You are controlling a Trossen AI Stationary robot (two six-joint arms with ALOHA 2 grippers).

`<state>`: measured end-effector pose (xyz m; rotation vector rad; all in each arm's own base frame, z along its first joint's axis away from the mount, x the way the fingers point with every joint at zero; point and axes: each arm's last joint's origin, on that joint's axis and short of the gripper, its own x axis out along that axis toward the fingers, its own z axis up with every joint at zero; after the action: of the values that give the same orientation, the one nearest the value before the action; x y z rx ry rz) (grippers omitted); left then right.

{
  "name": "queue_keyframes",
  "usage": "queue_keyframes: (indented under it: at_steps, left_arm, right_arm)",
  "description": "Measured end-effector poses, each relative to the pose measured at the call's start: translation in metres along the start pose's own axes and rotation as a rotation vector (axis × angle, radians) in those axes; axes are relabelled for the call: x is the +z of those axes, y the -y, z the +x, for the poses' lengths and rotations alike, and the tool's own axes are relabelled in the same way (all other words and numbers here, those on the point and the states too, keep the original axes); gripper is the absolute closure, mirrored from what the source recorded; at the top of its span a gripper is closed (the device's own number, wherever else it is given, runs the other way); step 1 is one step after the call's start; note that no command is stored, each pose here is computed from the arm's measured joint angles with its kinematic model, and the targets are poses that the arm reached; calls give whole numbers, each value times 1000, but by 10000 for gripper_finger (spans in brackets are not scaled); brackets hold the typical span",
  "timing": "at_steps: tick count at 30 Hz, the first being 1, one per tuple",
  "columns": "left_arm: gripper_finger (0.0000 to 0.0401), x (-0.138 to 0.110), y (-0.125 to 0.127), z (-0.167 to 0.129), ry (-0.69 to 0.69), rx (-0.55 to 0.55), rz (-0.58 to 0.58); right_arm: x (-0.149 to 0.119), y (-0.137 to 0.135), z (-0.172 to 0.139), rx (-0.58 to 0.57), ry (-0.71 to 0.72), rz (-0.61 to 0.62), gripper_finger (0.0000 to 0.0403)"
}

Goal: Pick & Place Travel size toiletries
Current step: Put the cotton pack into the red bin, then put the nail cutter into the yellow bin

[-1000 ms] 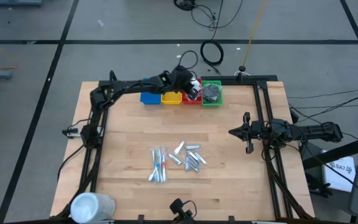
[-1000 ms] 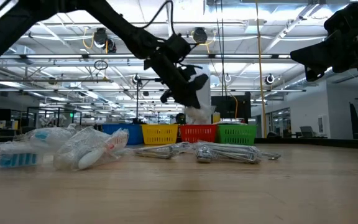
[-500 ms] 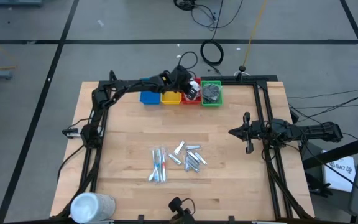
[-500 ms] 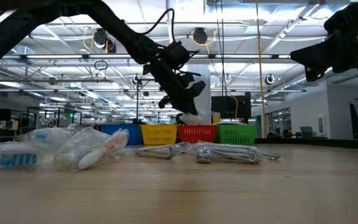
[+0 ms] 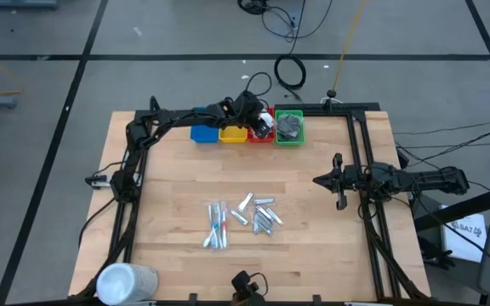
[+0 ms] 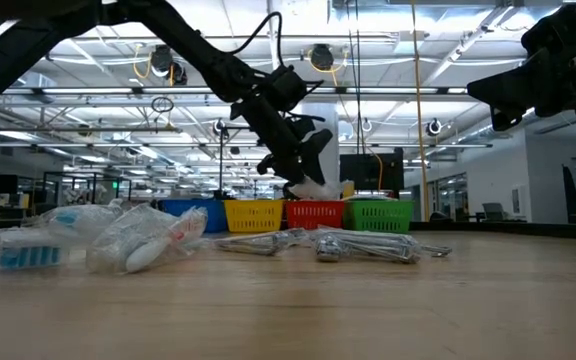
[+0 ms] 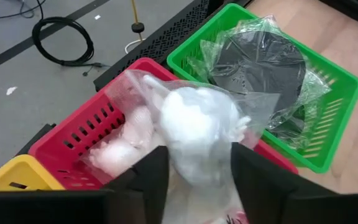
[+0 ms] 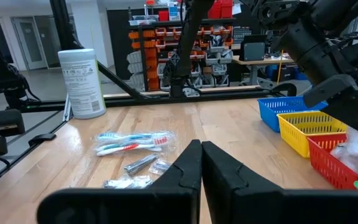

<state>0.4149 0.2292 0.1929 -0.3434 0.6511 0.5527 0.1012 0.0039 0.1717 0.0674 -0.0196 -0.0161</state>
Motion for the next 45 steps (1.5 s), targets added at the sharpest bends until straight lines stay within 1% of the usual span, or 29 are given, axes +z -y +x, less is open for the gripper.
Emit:
queue_keyframes:
  at_steps: [3,6,10,14,18,22,24,28,30,34,37,40,43,45]
  left_arm:
    - [191,3,0,-4,12,-4,1]
    - [168,10,2,-12,40,-11,28]
    - [150,20,4,-27,85,-20,61]
    - [142,34,7,-51,136,-31,64]
    - [143,50,11,-88,180,-44,39]
    - [141,57,18,-134,165,-63,22]
    - [139,56,24,-159,140,-80,59]
    - [139,50,43,-203,110,-126,178]
    - [139,47,58,-221,127,-159,241]
    - [139,29,86,-243,198,-247,383]
    - [139,2,97,-245,250,-301,426]
    - [139,-32,96,-243,308,-306,406]
    - [139,-68,87,-241,356,-291,364]
    - [139,-90,80,-242,400,-305,329]
  right_arm:
    - [0,0,0,0,0,0,399]
    - [0,0,0,0,0,0,399]
    - [0,0,0,0,1,0,399]
    - [0,0,0,-1,0,0,399]
    - [0,0,0,0,0,0,399]
    - [0,0,0,0,0,0,399]
    - [0,0,0,0,0,0,399]
    - [0,0,0,0,0,0,399]
    - [0,0,0,0,0,0,399]
    - [0,0,0,0,0,0,399]
    - [0,0,0,0,0,0,399]
    - [0,0,0,0,0,0,399]
    - [0,0,0,0,0,0,399]
    - [0,0,0,0,0,0,399]
